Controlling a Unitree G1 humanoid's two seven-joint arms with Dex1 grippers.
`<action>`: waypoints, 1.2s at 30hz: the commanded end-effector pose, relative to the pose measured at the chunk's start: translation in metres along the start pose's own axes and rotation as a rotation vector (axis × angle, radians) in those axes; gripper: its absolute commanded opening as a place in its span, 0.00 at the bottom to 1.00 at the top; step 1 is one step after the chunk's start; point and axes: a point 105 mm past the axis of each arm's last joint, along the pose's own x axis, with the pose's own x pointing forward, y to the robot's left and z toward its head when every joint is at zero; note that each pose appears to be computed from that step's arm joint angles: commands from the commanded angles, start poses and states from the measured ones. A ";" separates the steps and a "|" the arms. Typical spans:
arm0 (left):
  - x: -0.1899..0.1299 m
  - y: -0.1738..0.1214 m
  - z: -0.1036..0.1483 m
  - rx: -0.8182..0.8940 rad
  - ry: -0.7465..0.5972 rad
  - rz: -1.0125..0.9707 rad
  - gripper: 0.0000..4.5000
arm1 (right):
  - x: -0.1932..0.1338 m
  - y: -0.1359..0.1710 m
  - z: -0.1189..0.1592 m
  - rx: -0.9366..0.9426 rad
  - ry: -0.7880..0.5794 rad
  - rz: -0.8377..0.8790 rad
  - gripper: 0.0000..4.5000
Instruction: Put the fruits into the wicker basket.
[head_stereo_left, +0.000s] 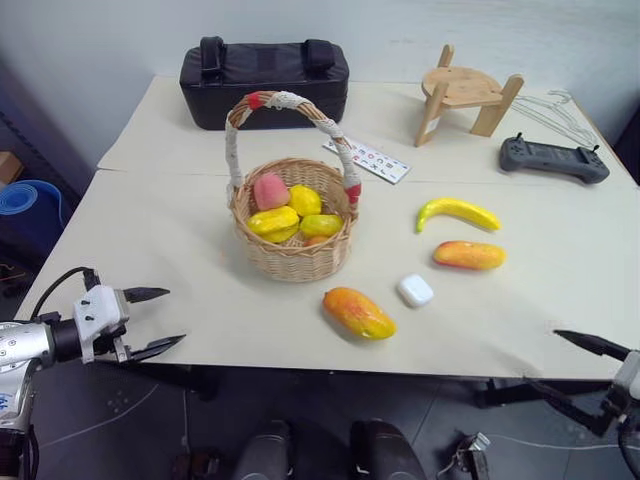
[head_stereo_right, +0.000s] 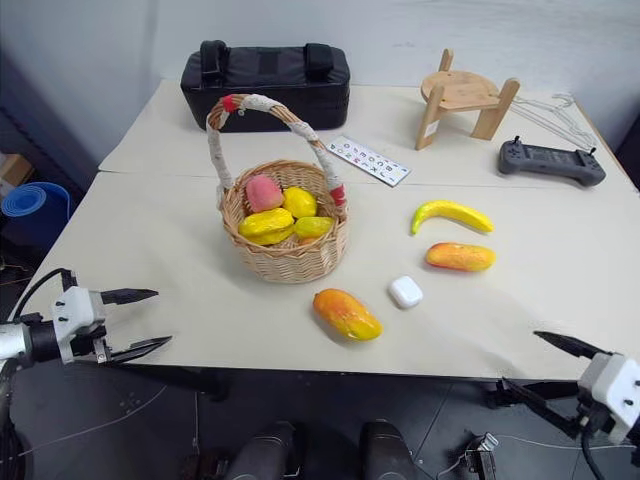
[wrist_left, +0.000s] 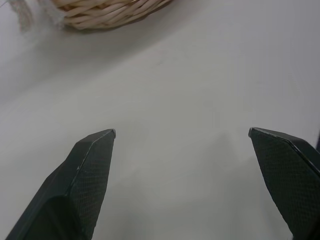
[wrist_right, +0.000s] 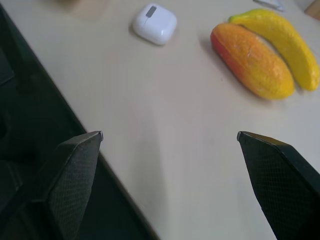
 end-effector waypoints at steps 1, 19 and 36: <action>-0.005 0.005 0.003 -0.049 -0.030 0.062 1.00 | 0.009 0.006 0.011 0.006 -0.035 -0.005 0.99; 0.048 -0.028 0.140 -0.060 -0.361 -0.346 1.00 | 0.128 -0.001 0.108 0.260 -0.116 -0.075 0.99; 0.063 -0.036 0.147 -0.019 -0.375 -0.400 1.00 | 0.166 0.018 0.024 0.356 0.028 -0.050 0.66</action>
